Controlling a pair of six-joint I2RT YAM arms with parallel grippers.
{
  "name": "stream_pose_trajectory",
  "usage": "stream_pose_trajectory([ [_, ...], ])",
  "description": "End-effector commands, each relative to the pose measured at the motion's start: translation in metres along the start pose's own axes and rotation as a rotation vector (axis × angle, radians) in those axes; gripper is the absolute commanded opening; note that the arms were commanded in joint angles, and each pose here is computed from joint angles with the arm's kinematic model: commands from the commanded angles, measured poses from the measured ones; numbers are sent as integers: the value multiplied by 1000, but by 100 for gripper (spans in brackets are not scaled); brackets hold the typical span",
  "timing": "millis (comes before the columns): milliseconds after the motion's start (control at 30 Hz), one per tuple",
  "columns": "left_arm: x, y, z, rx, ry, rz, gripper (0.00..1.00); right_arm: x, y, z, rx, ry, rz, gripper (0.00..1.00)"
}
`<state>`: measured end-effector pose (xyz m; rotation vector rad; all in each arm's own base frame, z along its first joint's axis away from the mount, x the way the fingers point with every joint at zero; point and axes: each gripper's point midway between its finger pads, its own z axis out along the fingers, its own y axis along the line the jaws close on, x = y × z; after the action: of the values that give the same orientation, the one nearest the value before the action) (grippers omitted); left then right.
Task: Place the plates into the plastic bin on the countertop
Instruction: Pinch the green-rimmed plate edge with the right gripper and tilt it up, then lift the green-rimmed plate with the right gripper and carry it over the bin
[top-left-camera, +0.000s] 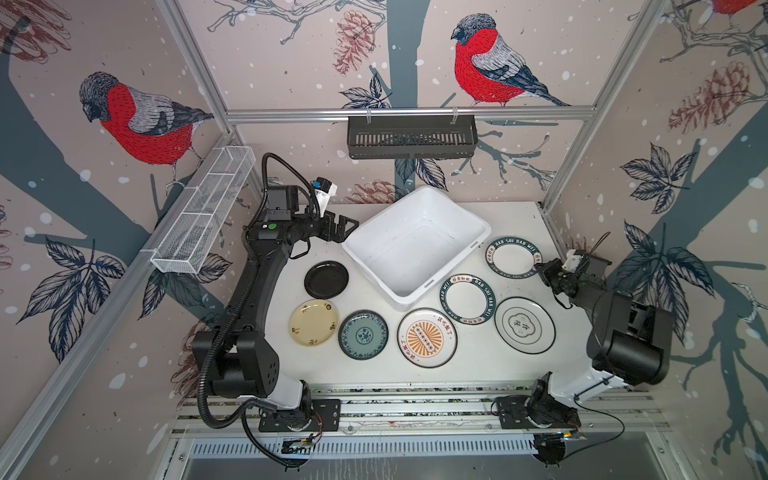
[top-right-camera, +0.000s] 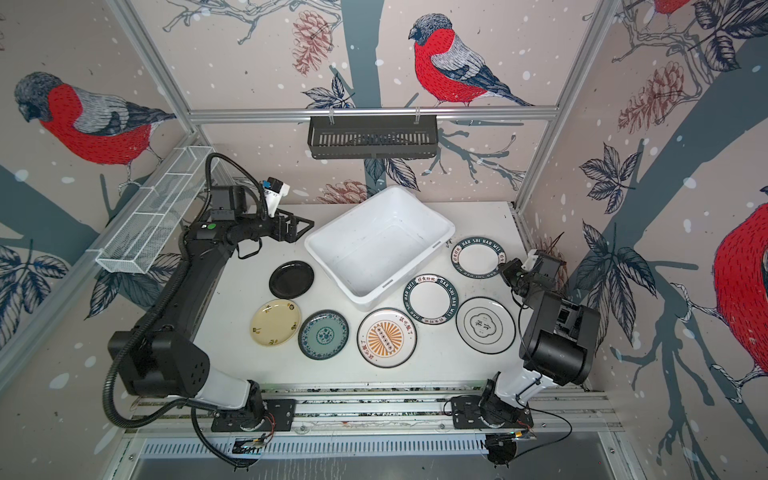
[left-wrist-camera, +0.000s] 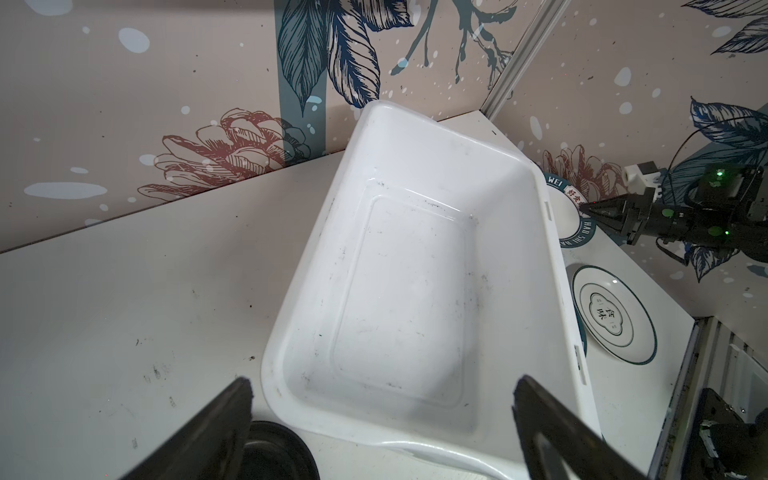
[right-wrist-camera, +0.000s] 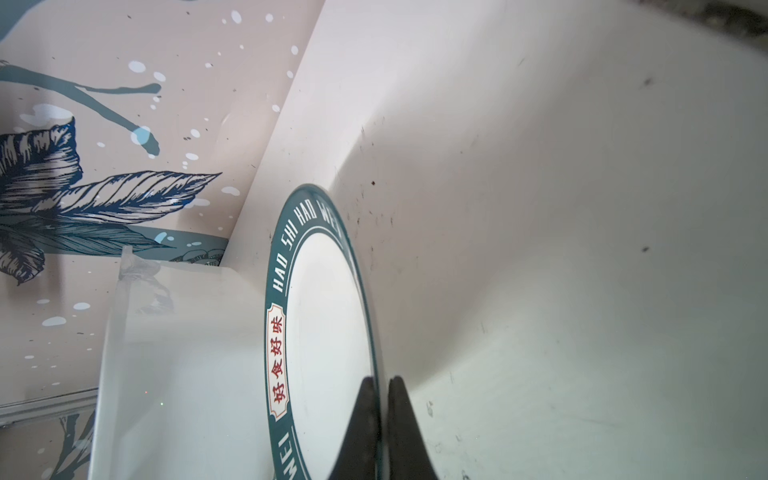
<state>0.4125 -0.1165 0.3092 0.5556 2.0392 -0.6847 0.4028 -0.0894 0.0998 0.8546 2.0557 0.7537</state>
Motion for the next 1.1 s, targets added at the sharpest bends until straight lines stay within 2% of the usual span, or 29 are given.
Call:
stream_pose_trajectory([
  [0, -10, -6, 0, 34, -32, 6, 97, -11, 4, -12, 47, -46, -30, 1],
  [233, -14, -6, 0, 35, -40, 8, 97, -32, 20, -42, 72, -143, -60, 1],
  [733, -22, -9, 1, 65, -63, -7, 96, -58, 78, -86, -6, -231, -119, 0],
  [867, -23, -10, -1, 63, -67, -3, 96, -63, 101, -101, -38, -255, -147, 0],
  [1067, -25, -12, -4, 65, -73, 2, 96, -58, 150, -103, -104, -241, -216, 1],
])
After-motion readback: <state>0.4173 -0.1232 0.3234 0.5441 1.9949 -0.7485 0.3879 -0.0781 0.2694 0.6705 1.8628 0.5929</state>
